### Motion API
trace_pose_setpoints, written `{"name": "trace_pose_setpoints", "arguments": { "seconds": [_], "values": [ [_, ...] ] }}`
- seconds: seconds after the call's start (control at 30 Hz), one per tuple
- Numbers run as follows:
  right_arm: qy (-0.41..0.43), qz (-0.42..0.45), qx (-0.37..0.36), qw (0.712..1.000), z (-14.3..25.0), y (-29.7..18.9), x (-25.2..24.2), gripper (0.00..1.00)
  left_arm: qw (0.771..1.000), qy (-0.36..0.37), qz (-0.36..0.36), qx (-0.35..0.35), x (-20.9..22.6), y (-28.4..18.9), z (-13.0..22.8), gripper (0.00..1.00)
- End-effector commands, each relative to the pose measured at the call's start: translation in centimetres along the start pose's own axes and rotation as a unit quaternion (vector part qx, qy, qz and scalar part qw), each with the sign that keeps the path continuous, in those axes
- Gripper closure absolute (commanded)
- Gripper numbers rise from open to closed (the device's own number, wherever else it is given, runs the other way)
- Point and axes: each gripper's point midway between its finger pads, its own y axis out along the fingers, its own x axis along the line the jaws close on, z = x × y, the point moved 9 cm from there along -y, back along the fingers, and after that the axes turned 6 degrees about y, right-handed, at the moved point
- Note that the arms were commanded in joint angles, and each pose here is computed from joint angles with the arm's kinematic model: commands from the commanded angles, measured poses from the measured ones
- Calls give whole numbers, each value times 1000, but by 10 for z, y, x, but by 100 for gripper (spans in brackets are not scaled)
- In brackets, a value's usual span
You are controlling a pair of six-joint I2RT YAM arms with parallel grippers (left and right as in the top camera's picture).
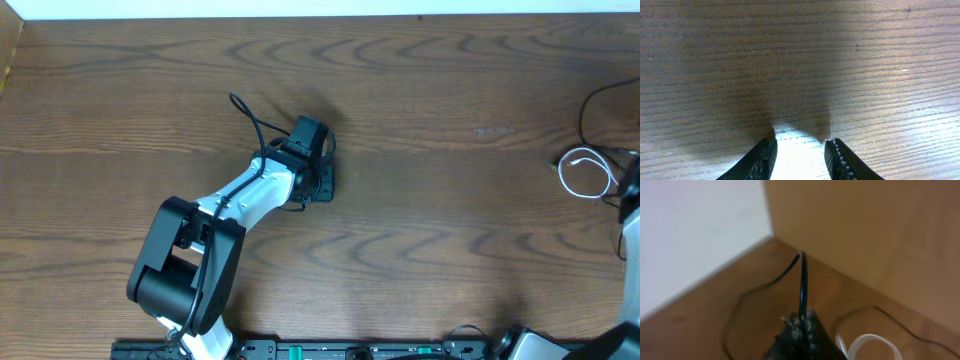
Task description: Untangle cables
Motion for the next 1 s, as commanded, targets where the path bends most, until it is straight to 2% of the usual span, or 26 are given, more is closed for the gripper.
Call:
{"name": "trace_pose_setpoints", "arguments": {
  "seconds": [0.0,0.03,0.07,0.1,0.47,0.7,0.9,0.97],
  "values": [
    [61,61,34,996,13,19,-30,66,1000,-7,2,19,0,7,3,63],
    [71,54,45,995,16,22,-32,53,1000,-7,2,19,0,7,3,63],
    [76,38,59,995,20,26,-32,45,1000,-7,2,19,0,7,3,63],
    [79,15,74,994,24,29,-30,41,1000,-7,2,19,0,7,3,63],
    [80,-161,171,969,57,38,12,41,1000,-7,2,19,0,7,3,63],
    [58,-222,221,948,83,29,50,40,1000,-11,-4,15,5,6,1,62],
    [-54,-284,267,919,125,10,96,39,999,-47,-10,-6,30,-5,-10,51],
    [-92,-302,281,907,139,3,107,39,998,-65,-13,-17,43,-11,-14,44]
  ]
}}
